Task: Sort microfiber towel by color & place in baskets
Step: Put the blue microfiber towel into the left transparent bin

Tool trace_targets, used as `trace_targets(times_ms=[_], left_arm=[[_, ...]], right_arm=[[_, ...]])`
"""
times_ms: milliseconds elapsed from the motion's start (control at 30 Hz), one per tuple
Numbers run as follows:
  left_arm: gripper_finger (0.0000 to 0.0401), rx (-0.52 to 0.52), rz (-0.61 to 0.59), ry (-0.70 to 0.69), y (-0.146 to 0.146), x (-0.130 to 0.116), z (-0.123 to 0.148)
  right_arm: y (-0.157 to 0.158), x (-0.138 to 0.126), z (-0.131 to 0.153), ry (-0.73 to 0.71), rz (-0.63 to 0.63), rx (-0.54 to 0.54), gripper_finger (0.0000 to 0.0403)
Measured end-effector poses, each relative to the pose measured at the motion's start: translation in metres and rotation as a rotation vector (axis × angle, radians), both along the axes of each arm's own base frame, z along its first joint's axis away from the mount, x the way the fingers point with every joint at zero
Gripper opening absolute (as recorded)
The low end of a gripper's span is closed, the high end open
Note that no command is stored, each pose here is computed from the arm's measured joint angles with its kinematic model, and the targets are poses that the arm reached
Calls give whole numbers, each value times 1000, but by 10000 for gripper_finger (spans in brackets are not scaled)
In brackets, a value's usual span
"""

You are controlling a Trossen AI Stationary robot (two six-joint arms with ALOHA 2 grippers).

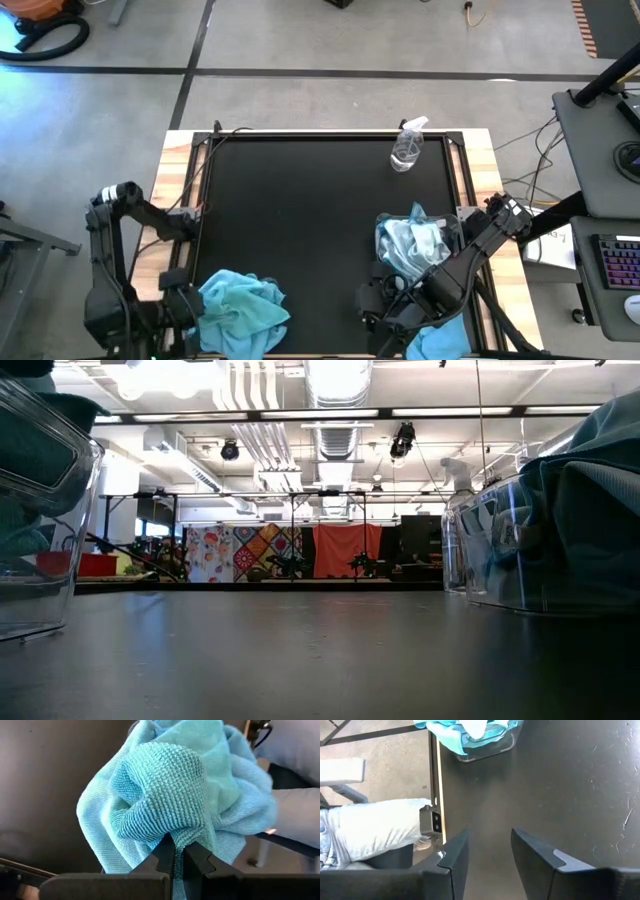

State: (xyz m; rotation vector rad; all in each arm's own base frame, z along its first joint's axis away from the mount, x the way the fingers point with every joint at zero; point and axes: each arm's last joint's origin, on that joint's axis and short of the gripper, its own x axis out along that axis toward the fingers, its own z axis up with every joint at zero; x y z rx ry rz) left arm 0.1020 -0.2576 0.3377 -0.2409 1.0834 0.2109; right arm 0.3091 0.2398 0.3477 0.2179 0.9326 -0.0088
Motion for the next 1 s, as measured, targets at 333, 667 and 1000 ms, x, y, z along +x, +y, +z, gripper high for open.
trace_targets(times_ms=[333, 667, 1000], left_arm=[[7, 152, -84, 47, -24, 9, -31], [37, 38, 61, 16, -23, 8, -26], [81, -38, 79, -4, -24, 9, -17]], right_arm=[[0, 0, 0, 1, 0, -1, 137], [0, 0, 0, 1, 3, -4, 137], [0, 0, -1, -1, 45, -37, 137]])
